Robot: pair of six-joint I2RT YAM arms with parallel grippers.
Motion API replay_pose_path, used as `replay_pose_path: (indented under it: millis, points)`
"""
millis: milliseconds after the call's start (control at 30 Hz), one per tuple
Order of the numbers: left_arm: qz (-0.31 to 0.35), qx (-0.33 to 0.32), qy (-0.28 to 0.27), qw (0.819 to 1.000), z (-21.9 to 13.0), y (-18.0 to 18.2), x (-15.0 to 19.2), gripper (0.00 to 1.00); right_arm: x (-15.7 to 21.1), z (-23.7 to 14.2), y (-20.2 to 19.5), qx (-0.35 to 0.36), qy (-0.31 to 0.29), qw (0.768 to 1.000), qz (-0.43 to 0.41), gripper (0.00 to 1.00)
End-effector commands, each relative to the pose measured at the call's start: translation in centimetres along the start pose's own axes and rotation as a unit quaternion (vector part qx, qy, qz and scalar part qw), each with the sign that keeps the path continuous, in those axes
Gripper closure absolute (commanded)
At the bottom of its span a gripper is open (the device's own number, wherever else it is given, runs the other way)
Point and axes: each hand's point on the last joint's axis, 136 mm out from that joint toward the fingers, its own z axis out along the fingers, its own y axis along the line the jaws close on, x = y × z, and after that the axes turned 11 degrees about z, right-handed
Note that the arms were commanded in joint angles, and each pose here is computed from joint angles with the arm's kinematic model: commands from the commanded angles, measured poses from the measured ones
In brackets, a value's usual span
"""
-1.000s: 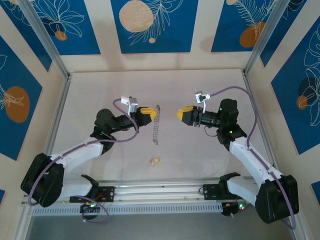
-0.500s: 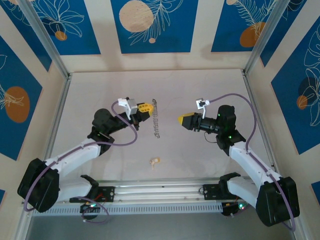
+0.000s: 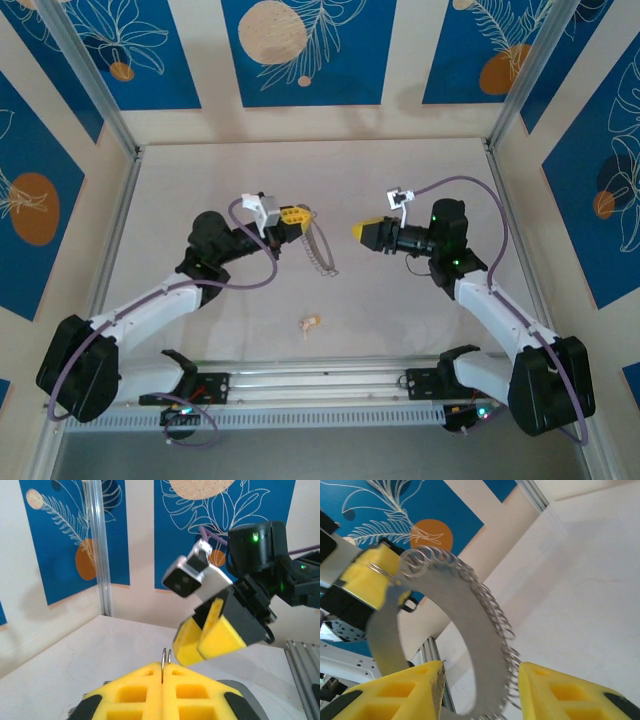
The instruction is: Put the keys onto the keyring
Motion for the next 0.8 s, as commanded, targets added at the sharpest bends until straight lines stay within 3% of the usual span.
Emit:
replay_pose_path:
  millis: [0, 400, 767]
  points:
    - [-0.026, 0.036, 0.003, 0.999, 0.8, -0.8, -0.9, 1.00, -1.2, 0.2, 2.8, -0.039, 0.012, 0.998, -0.055, 0.58]
    - [-0.087, 0.102, 0.030, 0.990, 1.3, -2.5, -0.2, 1.00, -1.4, 1.2, 6.4, -0.129, 0.075, 0.984, -0.097, 0.67]
    - [-0.106, 0.123, 0.025, 0.986, 2.0, -2.7, -0.3, 1.00, 0.0, 2.5, 6.9, -0.143, 0.100, 0.980, -0.097, 0.71]
